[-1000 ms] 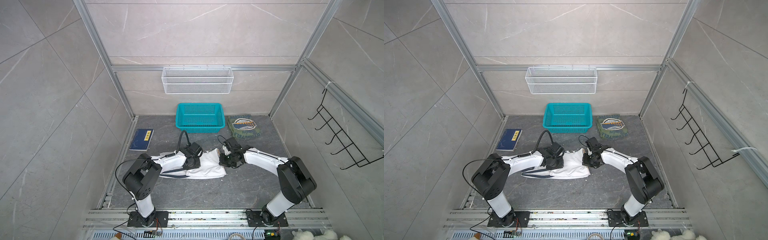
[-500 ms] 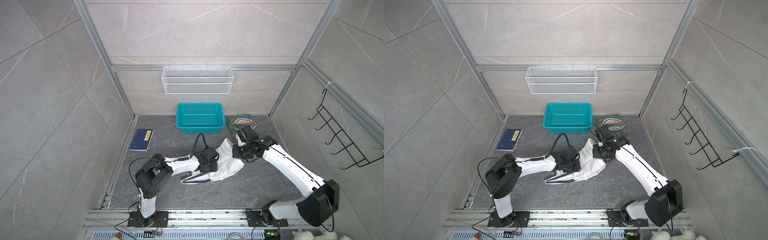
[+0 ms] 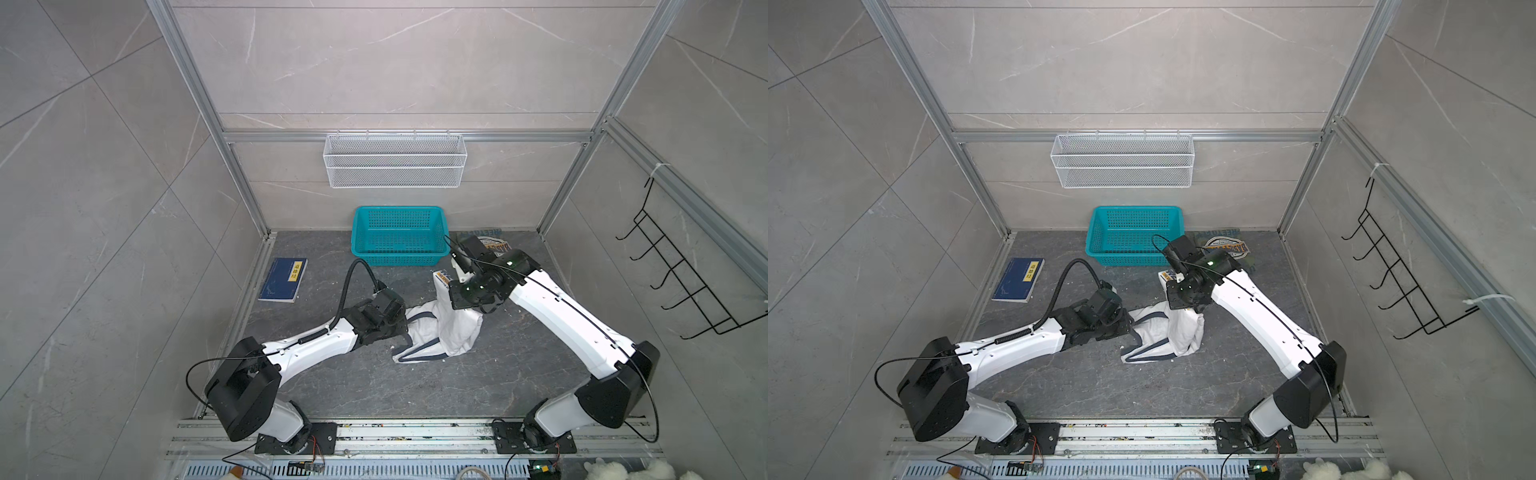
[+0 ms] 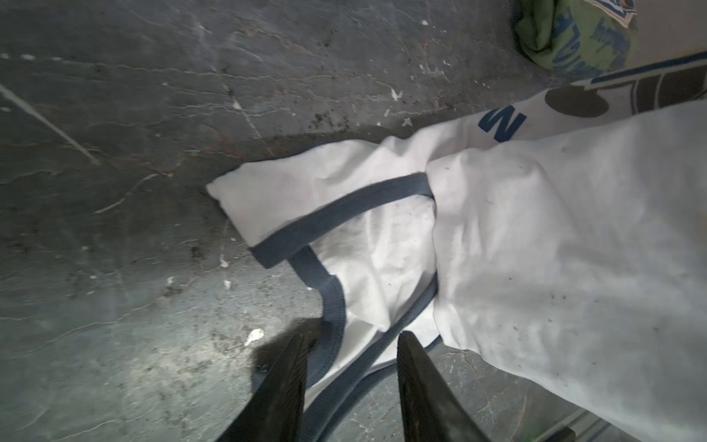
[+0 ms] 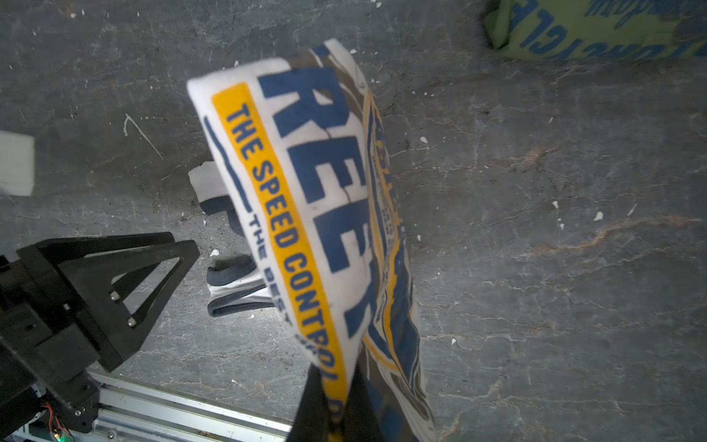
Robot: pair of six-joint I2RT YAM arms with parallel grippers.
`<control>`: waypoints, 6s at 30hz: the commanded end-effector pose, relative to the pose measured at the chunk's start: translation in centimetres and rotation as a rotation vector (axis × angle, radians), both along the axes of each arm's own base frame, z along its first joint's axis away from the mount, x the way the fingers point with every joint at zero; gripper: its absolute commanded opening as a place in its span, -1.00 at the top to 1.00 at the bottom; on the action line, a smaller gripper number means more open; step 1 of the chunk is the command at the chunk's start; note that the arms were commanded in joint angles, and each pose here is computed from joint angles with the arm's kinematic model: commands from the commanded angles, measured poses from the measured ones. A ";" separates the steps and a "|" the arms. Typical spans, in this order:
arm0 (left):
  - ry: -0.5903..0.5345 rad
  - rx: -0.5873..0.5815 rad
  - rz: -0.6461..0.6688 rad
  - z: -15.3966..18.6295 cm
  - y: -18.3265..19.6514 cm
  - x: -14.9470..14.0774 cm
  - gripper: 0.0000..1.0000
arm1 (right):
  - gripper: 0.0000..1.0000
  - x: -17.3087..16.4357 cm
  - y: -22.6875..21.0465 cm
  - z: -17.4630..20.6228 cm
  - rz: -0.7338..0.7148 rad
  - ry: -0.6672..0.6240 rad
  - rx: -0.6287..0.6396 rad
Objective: Fold and stack tank tops
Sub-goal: Fold the tank top at the center of the table, then rotate the tank top at the center of the table, then smooth out the tank top at the center of the table, then pick up the tank top from the center of the table.
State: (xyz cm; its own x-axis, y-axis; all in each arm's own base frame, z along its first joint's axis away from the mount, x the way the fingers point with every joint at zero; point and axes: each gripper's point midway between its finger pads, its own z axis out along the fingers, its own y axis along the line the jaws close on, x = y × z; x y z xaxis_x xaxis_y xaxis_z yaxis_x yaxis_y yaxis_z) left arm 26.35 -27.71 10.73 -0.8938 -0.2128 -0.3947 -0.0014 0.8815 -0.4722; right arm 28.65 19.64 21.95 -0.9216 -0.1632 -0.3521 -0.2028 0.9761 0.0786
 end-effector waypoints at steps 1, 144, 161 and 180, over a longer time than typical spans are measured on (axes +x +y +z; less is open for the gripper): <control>0.010 0.035 0.039 -0.6 2.1 -0.4 0.15 | 1.00 0.0 2.0 0.2 -0.010 0.007 0.019; 0.119 0.035 -0.142 -6.6 -2.8 -2.6 -0.18 | 0.38 -5.9 -6.1 -18.7 -0.382 0.102 0.242; 0.169 -0.044 -0.169 -7.5 -5.6 -1.1 -0.11 | -0.02 -5.3 -5.5 -19.8 -0.419 0.154 0.344; 0.135 -0.174 -0.268 -5.4 -12.8 1.7 1.00 | 1.00 -1.0 -9.6 -17.2 -0.460 0.078 0.345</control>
